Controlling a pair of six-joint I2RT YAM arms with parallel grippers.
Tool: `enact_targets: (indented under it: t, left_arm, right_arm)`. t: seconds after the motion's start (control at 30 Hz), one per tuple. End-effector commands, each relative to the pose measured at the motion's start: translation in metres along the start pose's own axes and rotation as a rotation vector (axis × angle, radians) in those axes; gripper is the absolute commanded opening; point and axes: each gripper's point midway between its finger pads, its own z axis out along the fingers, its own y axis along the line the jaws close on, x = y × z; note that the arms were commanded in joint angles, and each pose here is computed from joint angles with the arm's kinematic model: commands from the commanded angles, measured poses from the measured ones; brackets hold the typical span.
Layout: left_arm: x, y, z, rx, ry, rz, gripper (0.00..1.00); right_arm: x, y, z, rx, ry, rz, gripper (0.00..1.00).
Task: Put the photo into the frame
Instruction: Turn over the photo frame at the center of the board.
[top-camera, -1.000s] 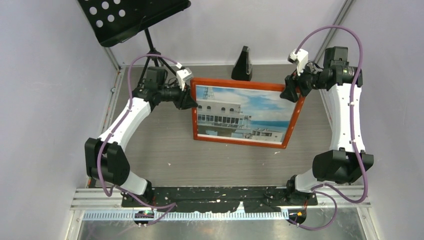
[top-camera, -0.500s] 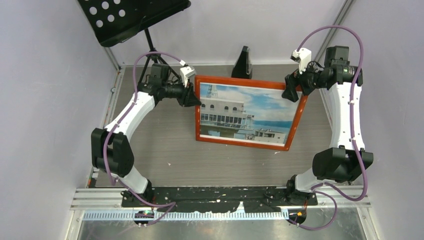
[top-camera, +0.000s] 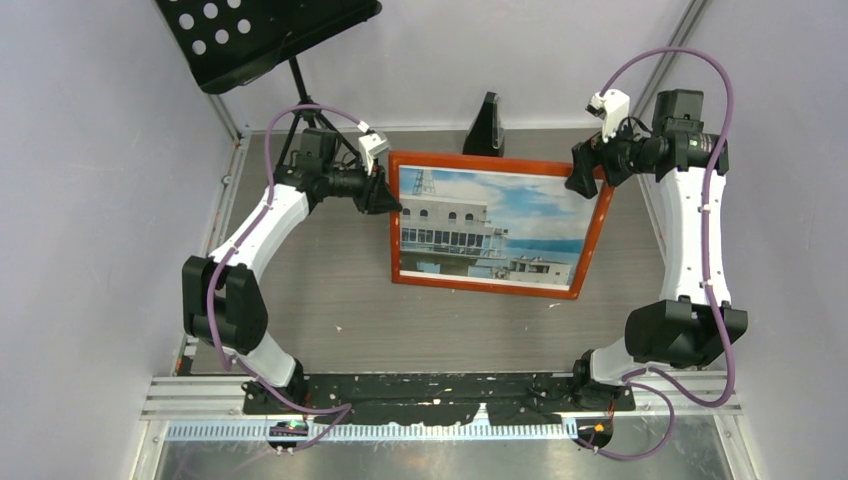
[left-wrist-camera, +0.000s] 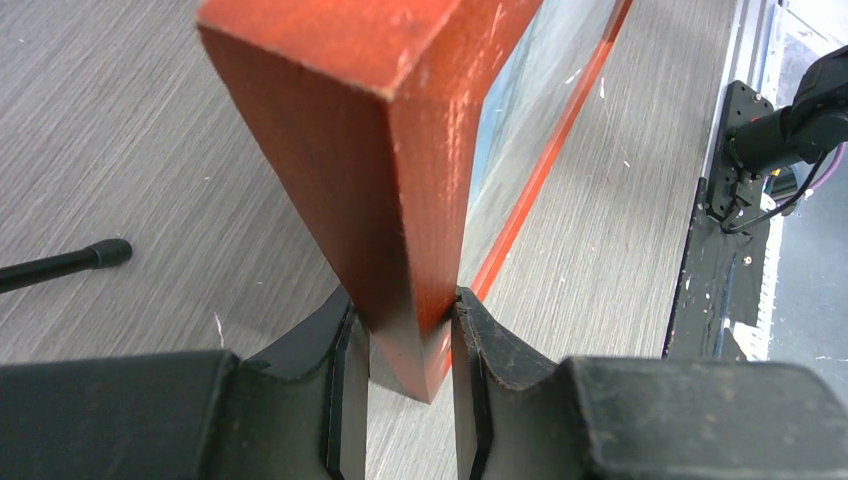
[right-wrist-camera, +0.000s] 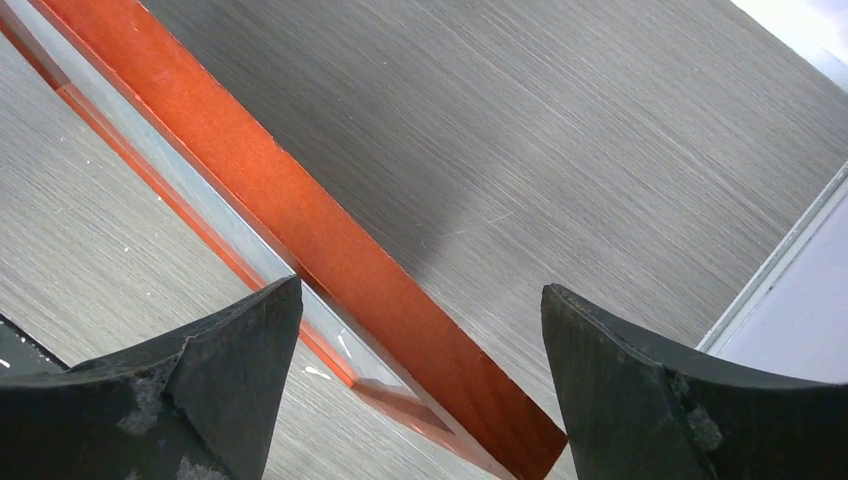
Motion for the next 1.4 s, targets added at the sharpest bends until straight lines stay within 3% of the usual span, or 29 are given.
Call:
enact_targets:
  t: [0.0, 0.37, 0.57, 1.37]
  left_arm:
    - [0.019, 0.006, 0.003, -0.018, 0.047, 0.000, 0.00]
    - [0.017, 0.007, 0.003, -0.019, 0.046, 0.009, 0.00]
    - [0.016, 0.005, 0.002, -0.019, 0.042, 0.024, 0.00]
    - [0.017, 0.001, 0.001, -0.003, 0.045, 0.041, 0.00]
  right_arm:
    - [-0.036, 0.003, -0.029, 0.063, -0.126, -0.057, 0.96]
    - [-0.023, 0.031, -0.022, -0.034, -0.089, -0.201, 0.95]
    - [-0.012, 0.032, 0.003, 0.034, -0.016, -0.307, 0.95]
    - [0.019, 0.008, 0.081, 0.089, 0.144, -0.356, 0.95]
